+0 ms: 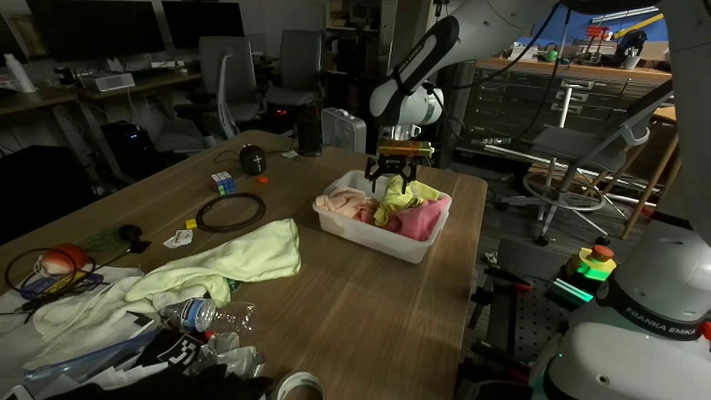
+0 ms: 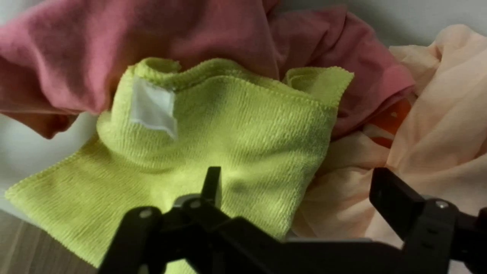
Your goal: Remove all the clothes from the bowl and put them on the table
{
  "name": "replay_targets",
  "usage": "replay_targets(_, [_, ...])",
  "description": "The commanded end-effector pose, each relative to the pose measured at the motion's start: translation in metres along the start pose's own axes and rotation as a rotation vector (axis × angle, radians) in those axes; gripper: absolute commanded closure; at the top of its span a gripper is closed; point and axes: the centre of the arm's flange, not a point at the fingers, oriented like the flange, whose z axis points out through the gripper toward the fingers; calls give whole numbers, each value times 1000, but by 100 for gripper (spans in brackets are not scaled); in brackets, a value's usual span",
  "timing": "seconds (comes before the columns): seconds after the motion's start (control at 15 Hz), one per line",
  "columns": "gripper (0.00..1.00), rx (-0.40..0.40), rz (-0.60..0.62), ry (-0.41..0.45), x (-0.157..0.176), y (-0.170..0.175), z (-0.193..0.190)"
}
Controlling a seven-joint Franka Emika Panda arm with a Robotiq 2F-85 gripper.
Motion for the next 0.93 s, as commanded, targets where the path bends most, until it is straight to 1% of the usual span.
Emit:
replay_targets(0.0, [0, -55, 37, 19, 16, -5, 5])
replay_targets(0.4, [0, -108, 63, 69, 30, -3, 14])
replay_targets(0.87, [0, -111, 45, 68, 28, -10, 22])
